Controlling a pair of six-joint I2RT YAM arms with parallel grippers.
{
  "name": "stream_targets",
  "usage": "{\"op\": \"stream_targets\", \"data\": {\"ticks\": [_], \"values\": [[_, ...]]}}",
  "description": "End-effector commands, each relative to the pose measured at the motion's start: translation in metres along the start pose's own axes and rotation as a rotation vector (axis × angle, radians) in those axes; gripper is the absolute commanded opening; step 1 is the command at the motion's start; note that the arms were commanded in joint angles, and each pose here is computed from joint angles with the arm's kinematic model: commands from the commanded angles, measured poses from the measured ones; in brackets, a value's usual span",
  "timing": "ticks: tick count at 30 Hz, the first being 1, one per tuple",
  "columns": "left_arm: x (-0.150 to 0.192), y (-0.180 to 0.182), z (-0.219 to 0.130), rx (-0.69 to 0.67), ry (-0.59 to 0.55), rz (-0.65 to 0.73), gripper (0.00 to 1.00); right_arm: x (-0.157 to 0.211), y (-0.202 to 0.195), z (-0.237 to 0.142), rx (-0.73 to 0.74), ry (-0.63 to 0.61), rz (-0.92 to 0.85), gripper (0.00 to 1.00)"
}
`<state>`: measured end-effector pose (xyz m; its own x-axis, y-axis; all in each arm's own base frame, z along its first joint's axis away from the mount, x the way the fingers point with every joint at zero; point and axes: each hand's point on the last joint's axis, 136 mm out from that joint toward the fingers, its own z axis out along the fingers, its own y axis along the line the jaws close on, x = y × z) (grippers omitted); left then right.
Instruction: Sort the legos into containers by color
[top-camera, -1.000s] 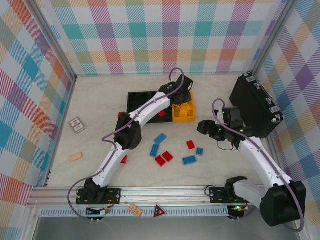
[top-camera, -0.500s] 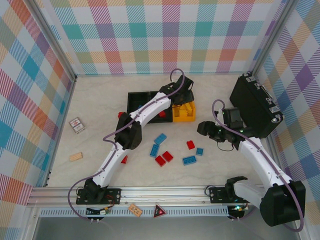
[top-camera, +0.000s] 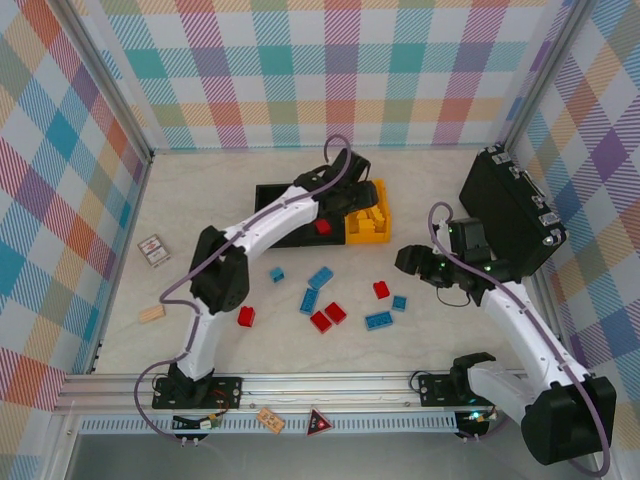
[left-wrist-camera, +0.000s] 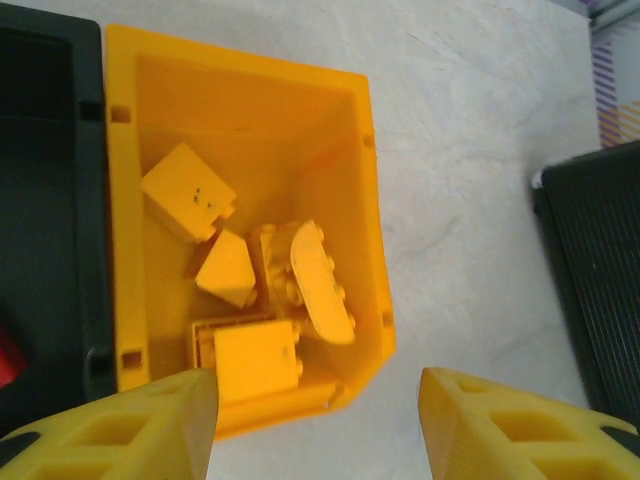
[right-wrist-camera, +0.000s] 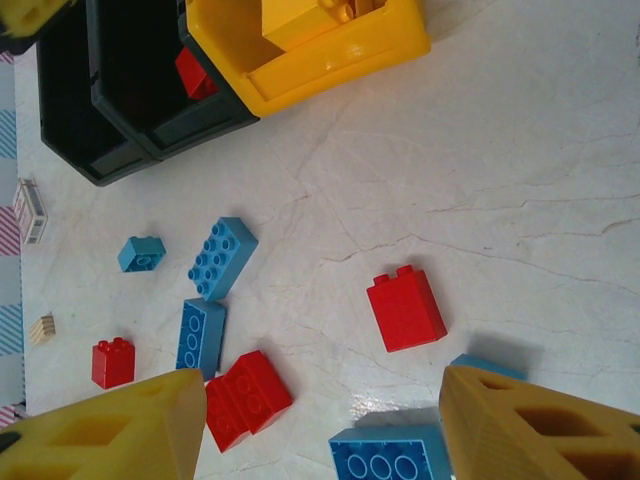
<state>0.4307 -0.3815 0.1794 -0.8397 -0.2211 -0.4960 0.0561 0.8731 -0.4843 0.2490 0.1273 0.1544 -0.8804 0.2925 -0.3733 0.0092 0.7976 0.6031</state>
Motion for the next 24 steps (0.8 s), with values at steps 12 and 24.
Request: {"op": "stream_targets", "data": {"ticks": [12,24], "values": [[0.089,0.048,-0.08,0.048,0.106,0.126,0.56,0.052,-0.035,0.005,0.183,0.133,0.019,0.63],[0.18,0.1,-0.116,0.098,0.196,0.111,0.57,0.076,-0.064,0.043,0.353,0.221,0.04,0.63]]}}
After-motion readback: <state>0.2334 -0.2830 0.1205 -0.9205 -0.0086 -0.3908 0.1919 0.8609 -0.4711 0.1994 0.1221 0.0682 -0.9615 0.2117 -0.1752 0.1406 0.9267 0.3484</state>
